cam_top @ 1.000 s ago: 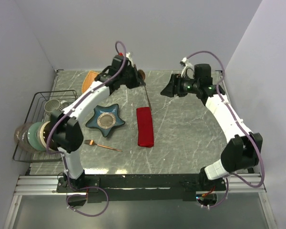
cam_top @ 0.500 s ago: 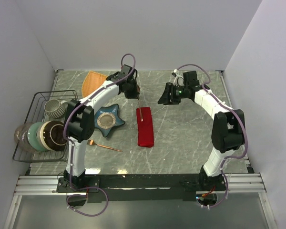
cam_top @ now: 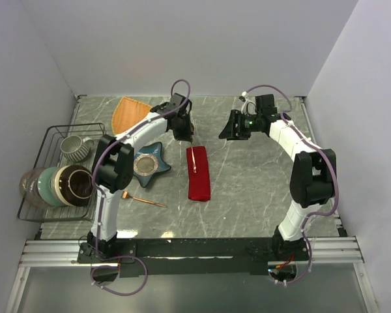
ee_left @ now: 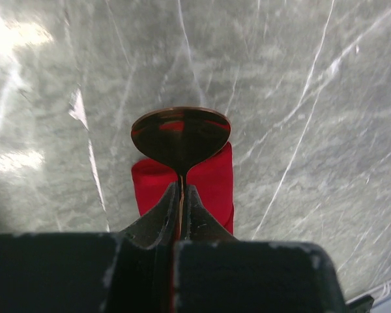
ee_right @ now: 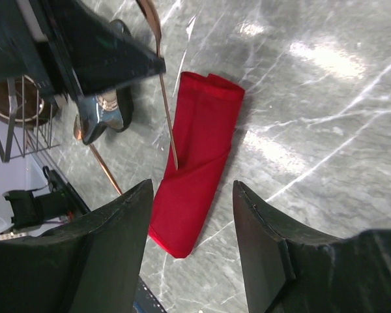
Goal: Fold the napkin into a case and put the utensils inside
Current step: Insert the spoon at the center of the board.
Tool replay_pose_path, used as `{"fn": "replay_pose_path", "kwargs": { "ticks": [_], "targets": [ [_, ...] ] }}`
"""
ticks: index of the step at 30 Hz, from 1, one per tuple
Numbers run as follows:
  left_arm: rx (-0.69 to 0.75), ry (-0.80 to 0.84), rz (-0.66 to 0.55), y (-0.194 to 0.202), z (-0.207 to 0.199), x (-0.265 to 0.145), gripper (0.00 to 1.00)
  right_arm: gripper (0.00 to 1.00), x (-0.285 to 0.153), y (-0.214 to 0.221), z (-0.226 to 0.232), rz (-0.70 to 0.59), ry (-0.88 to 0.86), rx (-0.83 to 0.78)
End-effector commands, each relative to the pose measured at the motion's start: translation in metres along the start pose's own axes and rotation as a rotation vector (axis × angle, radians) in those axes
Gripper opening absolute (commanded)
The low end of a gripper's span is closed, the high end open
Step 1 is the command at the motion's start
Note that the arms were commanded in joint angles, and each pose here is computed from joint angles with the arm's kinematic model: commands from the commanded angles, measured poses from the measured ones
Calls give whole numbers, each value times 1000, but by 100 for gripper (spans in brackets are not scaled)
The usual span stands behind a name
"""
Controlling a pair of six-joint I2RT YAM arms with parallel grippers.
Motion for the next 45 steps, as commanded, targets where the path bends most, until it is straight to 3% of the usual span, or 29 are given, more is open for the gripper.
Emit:
{"fn": "replay_pose_path", "kwargs": {
  "ticks": [1,27,36,45],
  "targets": [
    [-5,12,57,14,-3,-1,1,60,-5,-12,-2,-32,-14,-1],
    [-52,-31,167,57,12,-9,1,59,-6,6,-4,-20,-38,44],
    [-43,-26,179,58,12,-7,1,51,52,32,-2,88,-122,37],
    [-38,-28,190,57,11,-1,1,57,103,33,-6,133,-193,10]
  ]
}}
Point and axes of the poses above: each gripper's point midway between its finger pads, its own x axis out along the fingers, its own z axis along the line the jaws close on, y = z × x, the point moved 9 cm from there along -x, back along the fingers, and after that the axes turned 10 degrees about -x, right-handed, at the moved point
